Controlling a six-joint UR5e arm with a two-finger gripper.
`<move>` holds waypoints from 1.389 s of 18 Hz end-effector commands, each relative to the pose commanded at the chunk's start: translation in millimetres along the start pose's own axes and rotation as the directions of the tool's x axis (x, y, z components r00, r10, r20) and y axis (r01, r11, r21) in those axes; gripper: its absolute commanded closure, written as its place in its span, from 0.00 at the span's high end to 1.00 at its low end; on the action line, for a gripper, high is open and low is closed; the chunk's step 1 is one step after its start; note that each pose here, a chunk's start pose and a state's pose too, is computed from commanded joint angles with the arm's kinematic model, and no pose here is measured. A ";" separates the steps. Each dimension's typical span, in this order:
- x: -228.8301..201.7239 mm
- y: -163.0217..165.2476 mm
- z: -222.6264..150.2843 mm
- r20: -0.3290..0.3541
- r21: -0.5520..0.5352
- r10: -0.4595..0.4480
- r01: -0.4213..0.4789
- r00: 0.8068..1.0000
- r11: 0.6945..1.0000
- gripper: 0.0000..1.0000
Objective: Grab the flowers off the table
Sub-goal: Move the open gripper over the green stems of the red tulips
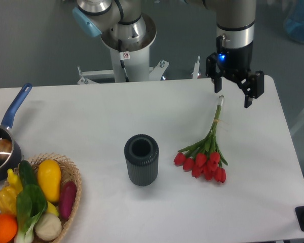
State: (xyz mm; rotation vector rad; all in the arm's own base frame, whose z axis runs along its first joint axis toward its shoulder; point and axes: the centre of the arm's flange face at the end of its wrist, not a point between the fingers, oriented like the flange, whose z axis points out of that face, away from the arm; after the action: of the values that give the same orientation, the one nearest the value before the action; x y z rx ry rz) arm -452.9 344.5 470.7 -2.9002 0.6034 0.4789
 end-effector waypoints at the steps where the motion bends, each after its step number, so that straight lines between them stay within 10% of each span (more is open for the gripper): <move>1: -1.0 -0.1 -1.3 0.008 0.000 0.002 -0.002 1.000 1.000 1.00; 25: 10.7 36.0 58.5 -0.055 -0.029 -0.245 0.244 0.968 0.969 1.00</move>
State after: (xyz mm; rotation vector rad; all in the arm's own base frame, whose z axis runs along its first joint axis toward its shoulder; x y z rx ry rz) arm -474.7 319.5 409.6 -2.9622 0.2417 0.3706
